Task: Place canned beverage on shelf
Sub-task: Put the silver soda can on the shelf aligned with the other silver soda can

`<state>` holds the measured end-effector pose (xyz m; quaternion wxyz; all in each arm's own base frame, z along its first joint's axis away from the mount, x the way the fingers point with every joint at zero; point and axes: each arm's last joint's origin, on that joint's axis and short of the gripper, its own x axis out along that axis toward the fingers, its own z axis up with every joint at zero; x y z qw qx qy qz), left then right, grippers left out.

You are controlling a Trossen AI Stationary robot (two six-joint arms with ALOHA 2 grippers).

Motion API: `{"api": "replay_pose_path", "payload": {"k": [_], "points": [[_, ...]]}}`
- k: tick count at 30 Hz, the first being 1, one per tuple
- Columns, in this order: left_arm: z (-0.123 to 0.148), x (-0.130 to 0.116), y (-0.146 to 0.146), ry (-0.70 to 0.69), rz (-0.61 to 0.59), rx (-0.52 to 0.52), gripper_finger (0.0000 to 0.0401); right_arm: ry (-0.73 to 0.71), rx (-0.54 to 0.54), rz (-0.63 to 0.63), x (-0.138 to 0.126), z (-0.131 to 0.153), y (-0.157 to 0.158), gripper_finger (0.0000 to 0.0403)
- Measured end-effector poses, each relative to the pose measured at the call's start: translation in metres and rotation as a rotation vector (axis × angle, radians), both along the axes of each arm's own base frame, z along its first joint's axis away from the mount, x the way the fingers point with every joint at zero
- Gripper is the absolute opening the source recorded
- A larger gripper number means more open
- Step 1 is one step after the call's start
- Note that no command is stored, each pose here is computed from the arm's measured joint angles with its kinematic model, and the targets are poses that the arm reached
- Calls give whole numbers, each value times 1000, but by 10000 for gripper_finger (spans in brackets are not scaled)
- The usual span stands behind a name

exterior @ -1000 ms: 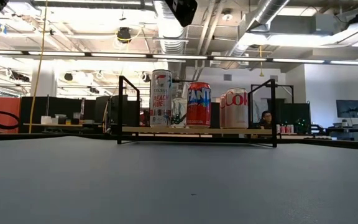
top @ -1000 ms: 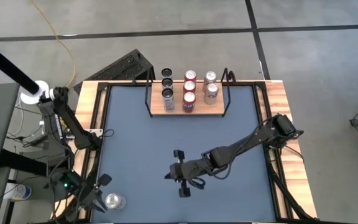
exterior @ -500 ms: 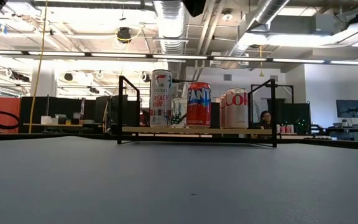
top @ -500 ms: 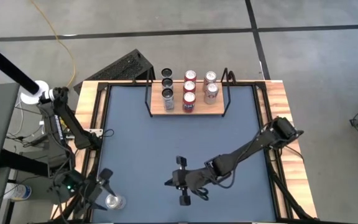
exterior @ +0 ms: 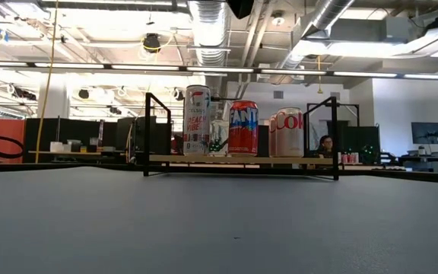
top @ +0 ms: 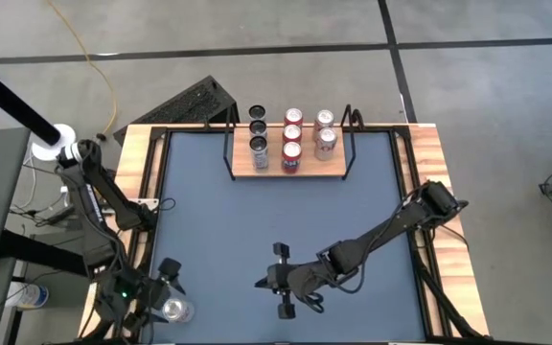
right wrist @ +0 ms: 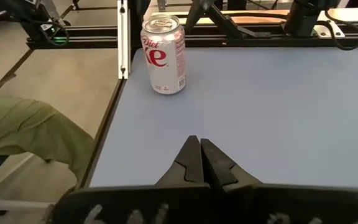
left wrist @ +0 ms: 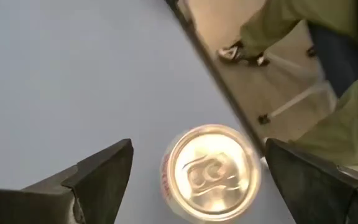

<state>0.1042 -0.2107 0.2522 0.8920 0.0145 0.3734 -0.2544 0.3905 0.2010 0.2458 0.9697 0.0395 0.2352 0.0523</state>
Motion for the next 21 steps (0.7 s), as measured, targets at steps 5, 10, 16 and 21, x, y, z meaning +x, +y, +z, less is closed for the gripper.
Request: {"api": "replay_pose_path", "payload": {"k": [5, 10, 16, 21], "points": [[-15, 4, -10, 46, 26, 31, 353, -2, -17, 0, 2, 0, -4, 0], [-32, 7, -19, 106, 27, 75, 353, -1, -26, -2, 3, 0, -6, 0], [-50, 9, -26, 164, 6, 136, 352, -1, -26, 0, 3, 0, -6, 0], [-54, 10, -28, 159, -10, 160, 352, 13, -33, 5, 1, -1, -4, 0]]}}
